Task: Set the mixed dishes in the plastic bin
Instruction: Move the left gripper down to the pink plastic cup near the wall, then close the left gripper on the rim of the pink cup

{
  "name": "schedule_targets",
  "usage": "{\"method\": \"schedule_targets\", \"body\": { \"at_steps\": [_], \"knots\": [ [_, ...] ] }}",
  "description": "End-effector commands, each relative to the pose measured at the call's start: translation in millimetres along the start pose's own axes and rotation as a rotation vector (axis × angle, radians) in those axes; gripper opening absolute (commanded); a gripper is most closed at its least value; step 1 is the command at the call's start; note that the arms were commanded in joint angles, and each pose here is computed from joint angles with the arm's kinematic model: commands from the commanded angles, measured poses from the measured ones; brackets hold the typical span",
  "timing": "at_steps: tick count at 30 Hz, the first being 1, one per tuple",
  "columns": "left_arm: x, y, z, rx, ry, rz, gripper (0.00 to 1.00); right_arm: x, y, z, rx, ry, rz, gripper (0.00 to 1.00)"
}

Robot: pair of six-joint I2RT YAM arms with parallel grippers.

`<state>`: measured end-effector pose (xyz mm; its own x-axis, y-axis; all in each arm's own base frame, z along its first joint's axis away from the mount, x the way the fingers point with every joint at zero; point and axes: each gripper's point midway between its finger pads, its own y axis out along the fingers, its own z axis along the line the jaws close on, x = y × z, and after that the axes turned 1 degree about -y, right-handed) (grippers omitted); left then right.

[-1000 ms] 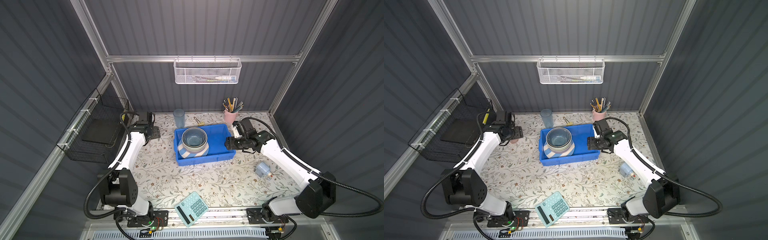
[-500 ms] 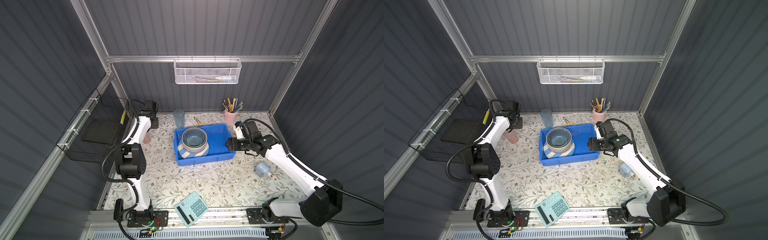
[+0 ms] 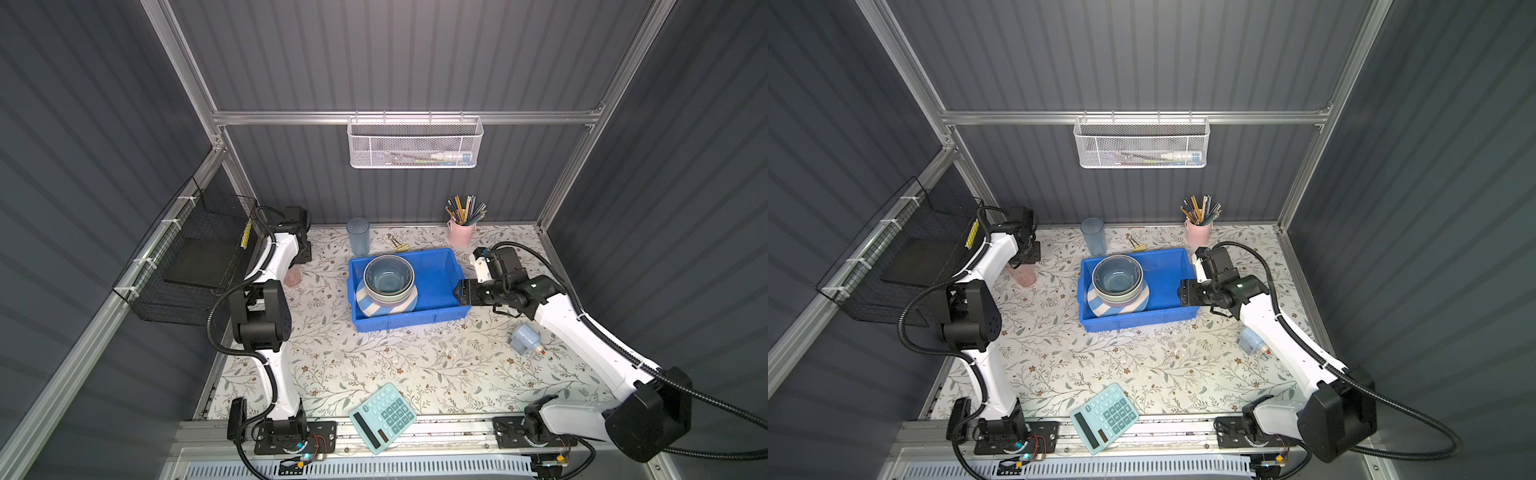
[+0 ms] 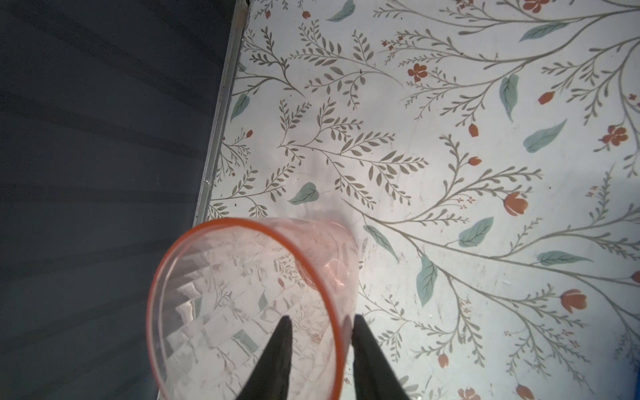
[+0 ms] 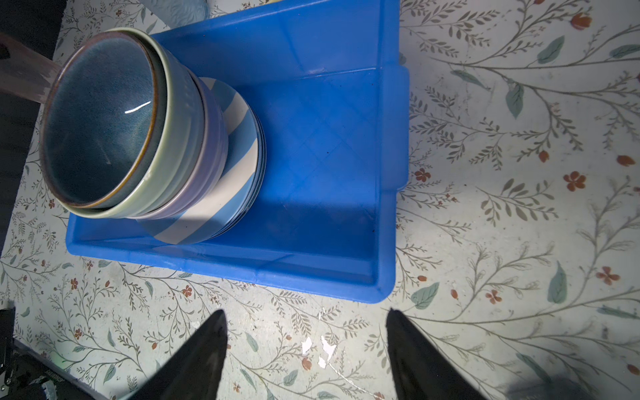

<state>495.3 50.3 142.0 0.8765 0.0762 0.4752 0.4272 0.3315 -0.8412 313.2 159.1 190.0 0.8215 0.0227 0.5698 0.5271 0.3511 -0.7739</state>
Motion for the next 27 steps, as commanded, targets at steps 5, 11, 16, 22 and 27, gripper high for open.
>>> {"method": "schedule_targets", "body": {
  "at_steps": [5, 11, 16, 22, 27],
  "knots": [
    [-13.4, -1.0, -7.9, -0.062, 0.002, 0.055, 0.15, -3.7, 0.4, -0.7, 0.008, 0.016, 0.003, 0.73],
    [-17.6, -11.7, -21.8, -0.162, -0.002, 0.074, 0.05, -5.5, 2.5, -2.1, 0.004, 0.019, 0.007, 0.73],
    [-22.8, -30.4, -37.8, -0.285, -0.004, 0.082, 0.03, -5.7, 3.1, -1.7, 0.006, 0.017, 0.009, 0.73],
    [-37.5, -60.2, -62.7, -0.474, -0.012, 0.131, 0.03, -6.6, 3.7, -1.3, 0.008, 0.018, 0.013, 0.73],
    [-59.2, -79.8, -82.5, -0.548, 0.038, 0.185, 0.07, -7.4, 5.8, -1.7, 0.008, 0.023, 0.018, 0.73]
  ]
}}
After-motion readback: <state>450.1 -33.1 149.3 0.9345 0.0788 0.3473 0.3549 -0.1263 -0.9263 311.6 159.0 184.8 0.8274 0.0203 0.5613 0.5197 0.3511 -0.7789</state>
